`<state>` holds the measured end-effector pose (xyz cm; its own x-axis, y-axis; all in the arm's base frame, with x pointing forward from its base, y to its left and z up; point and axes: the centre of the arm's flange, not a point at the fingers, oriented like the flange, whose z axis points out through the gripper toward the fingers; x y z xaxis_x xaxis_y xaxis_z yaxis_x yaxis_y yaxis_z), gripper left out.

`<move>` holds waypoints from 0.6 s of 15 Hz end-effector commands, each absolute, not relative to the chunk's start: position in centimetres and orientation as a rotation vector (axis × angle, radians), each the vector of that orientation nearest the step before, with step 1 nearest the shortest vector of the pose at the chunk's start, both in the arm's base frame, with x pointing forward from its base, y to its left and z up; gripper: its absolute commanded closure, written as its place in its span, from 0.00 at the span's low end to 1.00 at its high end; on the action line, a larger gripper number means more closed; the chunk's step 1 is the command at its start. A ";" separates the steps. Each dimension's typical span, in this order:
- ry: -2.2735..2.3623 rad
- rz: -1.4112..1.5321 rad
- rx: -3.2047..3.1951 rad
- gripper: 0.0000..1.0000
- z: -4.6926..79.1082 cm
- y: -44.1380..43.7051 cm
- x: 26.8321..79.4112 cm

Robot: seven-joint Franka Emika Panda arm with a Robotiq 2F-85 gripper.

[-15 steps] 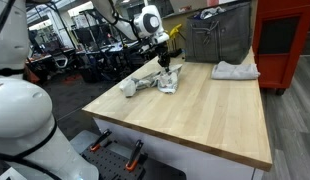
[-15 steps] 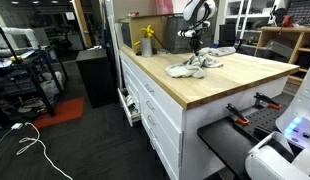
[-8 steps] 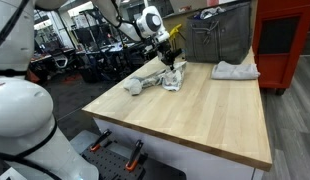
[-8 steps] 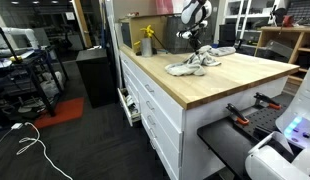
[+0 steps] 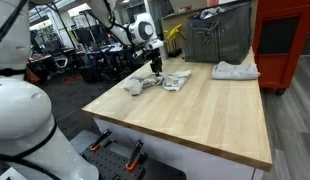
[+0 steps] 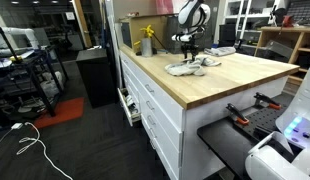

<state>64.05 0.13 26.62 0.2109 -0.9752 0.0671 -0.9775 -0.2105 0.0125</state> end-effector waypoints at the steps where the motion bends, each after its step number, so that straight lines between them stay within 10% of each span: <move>1: -1.788 0.025 2.638 0.01 30.2 0.0 57.1; 9: -1.433 -0.228 3.056 0.00 29.5 1.0 53.6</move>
<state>55.04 1.10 29.91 0.5676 -0.8069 -0.1639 -0.8233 -0.5544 -0.1219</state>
